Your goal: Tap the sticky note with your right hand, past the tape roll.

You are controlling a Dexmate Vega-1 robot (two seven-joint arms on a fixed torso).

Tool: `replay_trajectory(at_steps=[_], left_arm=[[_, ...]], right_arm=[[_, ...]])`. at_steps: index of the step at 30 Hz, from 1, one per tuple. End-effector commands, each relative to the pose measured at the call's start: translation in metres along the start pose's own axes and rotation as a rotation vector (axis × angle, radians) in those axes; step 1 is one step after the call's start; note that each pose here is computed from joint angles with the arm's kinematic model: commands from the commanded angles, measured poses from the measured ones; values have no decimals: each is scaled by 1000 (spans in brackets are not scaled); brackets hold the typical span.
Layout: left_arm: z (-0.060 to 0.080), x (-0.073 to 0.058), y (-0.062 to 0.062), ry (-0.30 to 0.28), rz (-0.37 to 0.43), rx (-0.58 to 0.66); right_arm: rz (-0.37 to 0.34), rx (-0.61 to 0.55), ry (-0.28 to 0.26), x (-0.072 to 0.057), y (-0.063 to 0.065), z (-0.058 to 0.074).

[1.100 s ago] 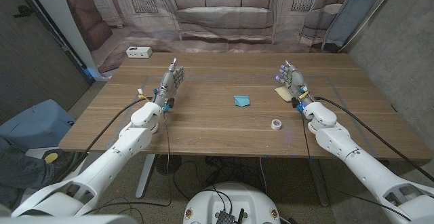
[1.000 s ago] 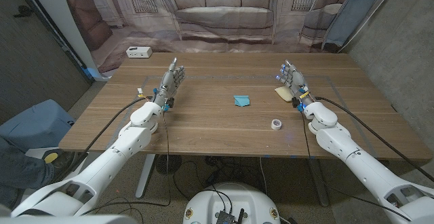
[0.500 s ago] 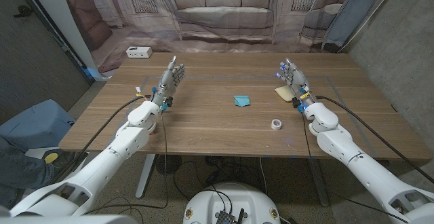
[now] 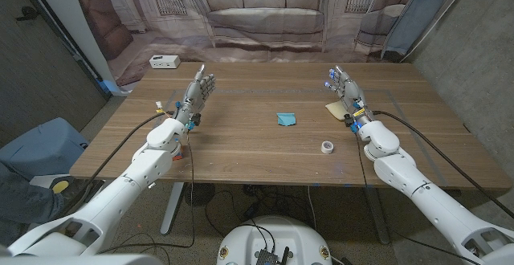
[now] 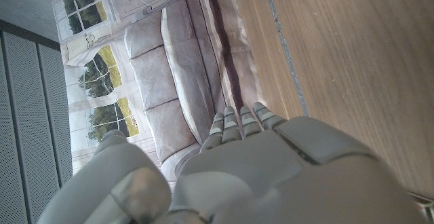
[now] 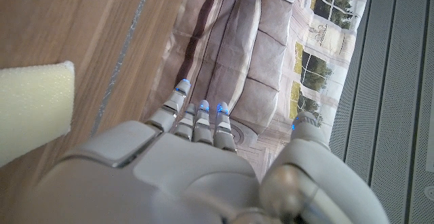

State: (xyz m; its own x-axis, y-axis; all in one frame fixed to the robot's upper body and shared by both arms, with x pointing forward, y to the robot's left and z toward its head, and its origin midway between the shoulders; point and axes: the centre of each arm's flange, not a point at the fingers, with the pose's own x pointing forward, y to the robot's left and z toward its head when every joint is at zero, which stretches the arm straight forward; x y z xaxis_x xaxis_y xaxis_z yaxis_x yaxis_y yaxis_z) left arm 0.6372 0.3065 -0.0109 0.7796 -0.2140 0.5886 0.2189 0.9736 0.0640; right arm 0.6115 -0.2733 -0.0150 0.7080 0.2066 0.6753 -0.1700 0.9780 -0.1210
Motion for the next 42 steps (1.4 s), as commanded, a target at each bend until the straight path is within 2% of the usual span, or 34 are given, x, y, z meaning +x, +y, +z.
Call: replay_trajectory(at_steps=[1,11,20,32,42], left_arm=[[0,-1,10,9,6,-8],[3,-8,19,4,21,-19],[13,-20,20,2,52,10],[8,-18,25,10,36,27],[16,-14,18,5,12,42]], right_arm=[[17,-74,-35,-5,13,11],[32,-173,-59,-9,28,20],[73,-229,-71,-9,39,24],[100,-325,-66,-10,46,23],[77,-412,-90,-16,49,28]])
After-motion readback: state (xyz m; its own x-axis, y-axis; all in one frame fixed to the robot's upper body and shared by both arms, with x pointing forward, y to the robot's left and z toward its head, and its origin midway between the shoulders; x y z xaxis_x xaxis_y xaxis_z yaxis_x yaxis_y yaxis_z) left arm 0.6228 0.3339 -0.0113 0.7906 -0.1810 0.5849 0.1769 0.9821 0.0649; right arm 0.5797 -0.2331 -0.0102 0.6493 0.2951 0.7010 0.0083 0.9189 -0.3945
